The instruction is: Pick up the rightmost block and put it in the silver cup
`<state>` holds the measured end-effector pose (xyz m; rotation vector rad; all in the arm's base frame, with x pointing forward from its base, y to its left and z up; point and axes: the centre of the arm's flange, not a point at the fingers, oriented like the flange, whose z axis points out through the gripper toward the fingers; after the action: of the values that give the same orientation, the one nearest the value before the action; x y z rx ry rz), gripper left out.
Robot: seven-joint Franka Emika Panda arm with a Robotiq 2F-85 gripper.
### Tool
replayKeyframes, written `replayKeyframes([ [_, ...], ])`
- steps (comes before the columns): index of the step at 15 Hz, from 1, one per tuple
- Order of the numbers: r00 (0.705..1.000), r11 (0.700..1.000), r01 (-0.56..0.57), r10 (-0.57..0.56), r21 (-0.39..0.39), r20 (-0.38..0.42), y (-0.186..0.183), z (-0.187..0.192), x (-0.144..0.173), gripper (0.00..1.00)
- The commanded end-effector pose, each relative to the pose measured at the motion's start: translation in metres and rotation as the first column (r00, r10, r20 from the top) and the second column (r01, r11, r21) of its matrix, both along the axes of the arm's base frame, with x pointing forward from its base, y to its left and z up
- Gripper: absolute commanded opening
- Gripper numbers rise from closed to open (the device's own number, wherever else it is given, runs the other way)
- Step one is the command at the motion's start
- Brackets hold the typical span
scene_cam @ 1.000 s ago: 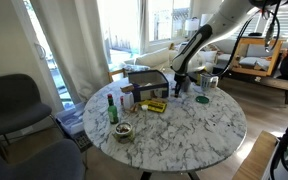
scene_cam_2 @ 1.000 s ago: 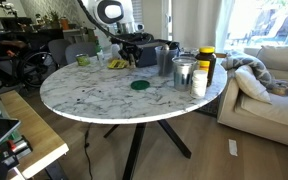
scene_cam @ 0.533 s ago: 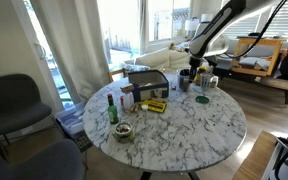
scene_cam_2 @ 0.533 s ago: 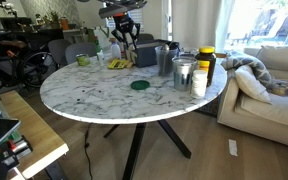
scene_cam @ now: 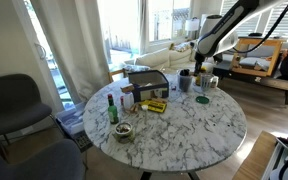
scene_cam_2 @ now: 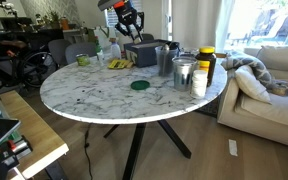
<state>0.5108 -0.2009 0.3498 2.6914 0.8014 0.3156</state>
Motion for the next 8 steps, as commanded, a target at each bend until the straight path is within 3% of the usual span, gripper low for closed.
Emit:
replayKeyframes([
  [1,0.983,0.990,0.128,-0.118,-0.063,0.142,-0.045,0.019,-0.005,0.07],
  [5,0.911,0.954,0.292,-0.257,-0.064,0.323,-0.107,0.049,-0.014,0.07],
  [8,0.836,0.892,0.452,-0.413,-0.025,0.361,-0.138,0.040,-0.020,0.07],
])
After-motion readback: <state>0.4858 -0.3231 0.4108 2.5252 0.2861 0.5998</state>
